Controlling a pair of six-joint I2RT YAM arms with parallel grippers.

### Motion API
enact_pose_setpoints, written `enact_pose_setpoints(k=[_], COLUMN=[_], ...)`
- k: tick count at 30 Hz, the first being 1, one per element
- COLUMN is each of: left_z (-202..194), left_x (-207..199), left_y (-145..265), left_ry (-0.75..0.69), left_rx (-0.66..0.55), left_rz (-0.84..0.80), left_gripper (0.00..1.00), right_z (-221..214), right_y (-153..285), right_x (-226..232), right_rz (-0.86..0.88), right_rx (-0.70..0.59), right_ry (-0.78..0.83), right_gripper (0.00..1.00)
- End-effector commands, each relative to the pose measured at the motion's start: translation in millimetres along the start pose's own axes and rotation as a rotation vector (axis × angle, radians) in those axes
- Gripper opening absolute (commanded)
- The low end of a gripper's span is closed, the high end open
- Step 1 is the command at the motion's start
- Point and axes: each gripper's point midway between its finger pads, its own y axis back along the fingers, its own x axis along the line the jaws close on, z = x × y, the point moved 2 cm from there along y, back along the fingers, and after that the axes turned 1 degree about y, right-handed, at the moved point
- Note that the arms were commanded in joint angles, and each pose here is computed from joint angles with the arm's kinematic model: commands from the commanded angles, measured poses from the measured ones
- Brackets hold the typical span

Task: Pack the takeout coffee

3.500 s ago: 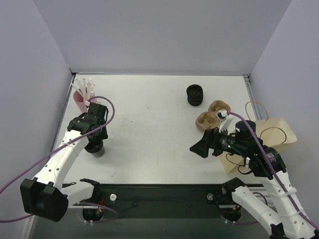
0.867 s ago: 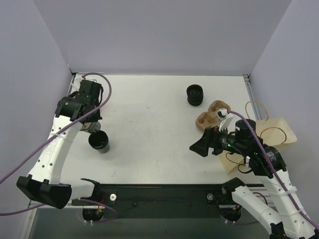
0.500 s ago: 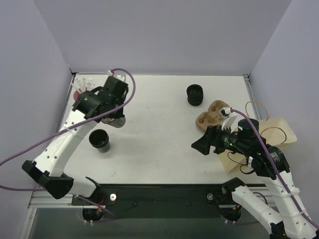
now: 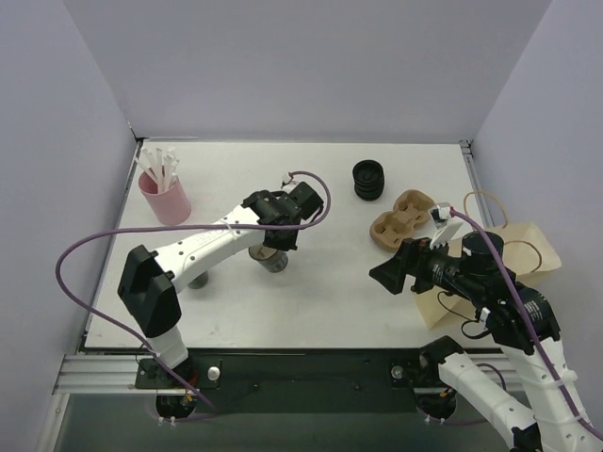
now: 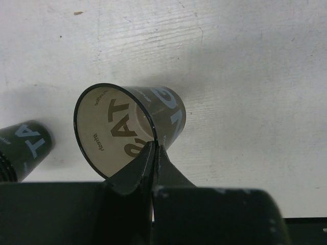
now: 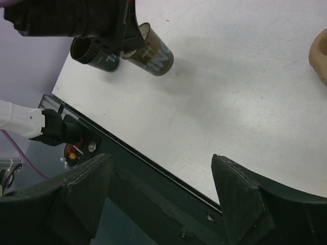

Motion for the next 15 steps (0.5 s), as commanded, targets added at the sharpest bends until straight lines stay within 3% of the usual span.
enact_pose_setpoints(k=[1, 13, 15], left_z=[9, -2, -4], left_x=[-23, -51, -55], left_y=[-10, -28, -28], left_ry=[0.039, 0.0, -0.005], left_rx=[-0.051, -0.01, 0.01], left_rz=[-0.017, -0.032, -0.051], left_gripper=[0.0, 0.0, 0.06], right_z=[18, 20, 20], right_y=[23, 27, 27], right_x=[9, 11, 12], right_rz=[0.003, 0.005, 0.006], right_rx=[-0.106, -0.114, -0.113], right_ry=[0.023, 0.03, 0.03], right_gripper=[0.8, 0.8, 0.8])
